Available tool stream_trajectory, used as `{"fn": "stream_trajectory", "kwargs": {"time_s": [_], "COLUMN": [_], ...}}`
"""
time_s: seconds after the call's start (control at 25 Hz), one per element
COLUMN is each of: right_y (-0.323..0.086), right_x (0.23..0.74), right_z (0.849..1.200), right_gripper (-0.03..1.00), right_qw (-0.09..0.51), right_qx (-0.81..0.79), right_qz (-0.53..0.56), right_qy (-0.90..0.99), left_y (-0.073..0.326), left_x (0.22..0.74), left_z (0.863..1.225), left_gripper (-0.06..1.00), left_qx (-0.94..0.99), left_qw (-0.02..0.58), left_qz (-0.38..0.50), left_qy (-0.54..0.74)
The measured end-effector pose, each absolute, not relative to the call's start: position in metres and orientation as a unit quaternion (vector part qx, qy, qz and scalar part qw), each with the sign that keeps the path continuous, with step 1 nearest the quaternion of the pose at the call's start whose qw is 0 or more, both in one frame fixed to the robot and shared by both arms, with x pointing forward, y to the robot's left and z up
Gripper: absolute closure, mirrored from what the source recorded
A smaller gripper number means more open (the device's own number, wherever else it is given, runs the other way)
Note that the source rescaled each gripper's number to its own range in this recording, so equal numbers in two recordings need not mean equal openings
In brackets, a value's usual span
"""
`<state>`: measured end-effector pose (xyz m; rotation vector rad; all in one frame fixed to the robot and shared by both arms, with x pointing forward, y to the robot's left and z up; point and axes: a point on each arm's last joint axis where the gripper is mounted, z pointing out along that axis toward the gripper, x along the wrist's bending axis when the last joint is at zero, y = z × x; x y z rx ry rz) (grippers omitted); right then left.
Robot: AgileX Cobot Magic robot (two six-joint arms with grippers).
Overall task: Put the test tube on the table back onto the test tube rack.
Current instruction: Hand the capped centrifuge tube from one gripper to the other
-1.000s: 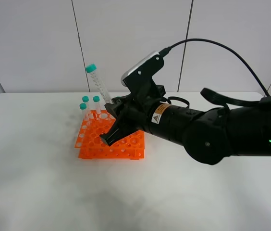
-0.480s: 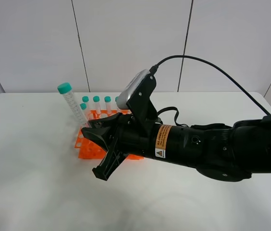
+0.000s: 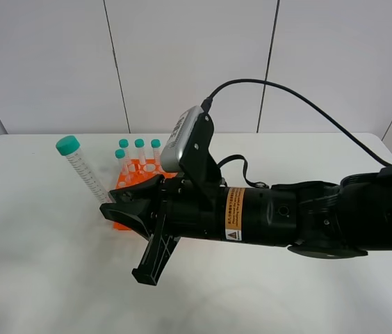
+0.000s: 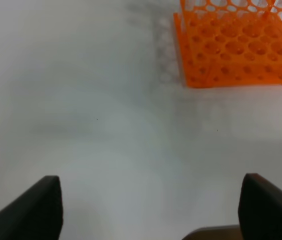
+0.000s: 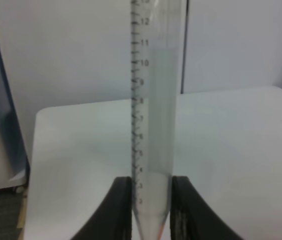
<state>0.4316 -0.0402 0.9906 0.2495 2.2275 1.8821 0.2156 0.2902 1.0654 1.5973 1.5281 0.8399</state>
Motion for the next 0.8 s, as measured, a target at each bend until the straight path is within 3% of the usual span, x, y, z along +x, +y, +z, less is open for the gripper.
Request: {"fn": "stream_trajectory", "kwargs": {"time_s": [0.52, 0.8], "right_y": [-0.041, -0.041], "right_x": [0.428, 0.428], "right_z": [0.989, 0.989], "right_gripper": [0.65, 0.65], "right_qw": [0.095, 0.092], "right_qx": [0.086, 0.090], "right_qz": [0.646, 0.647], "right_qy": [0.752, 0.752], "left_y": [0.289, 0.290], "left_x": [0.212, 0.241], "left_z": [1.083, 1.112], "left_gripper": [-0.06, -0.06], "left_qx": [0.614, 0.640], "left_qw": [0.406, 0.376], "left_qz": [0.345, 0.325], "left_qy": [0.583, 0.586]}}
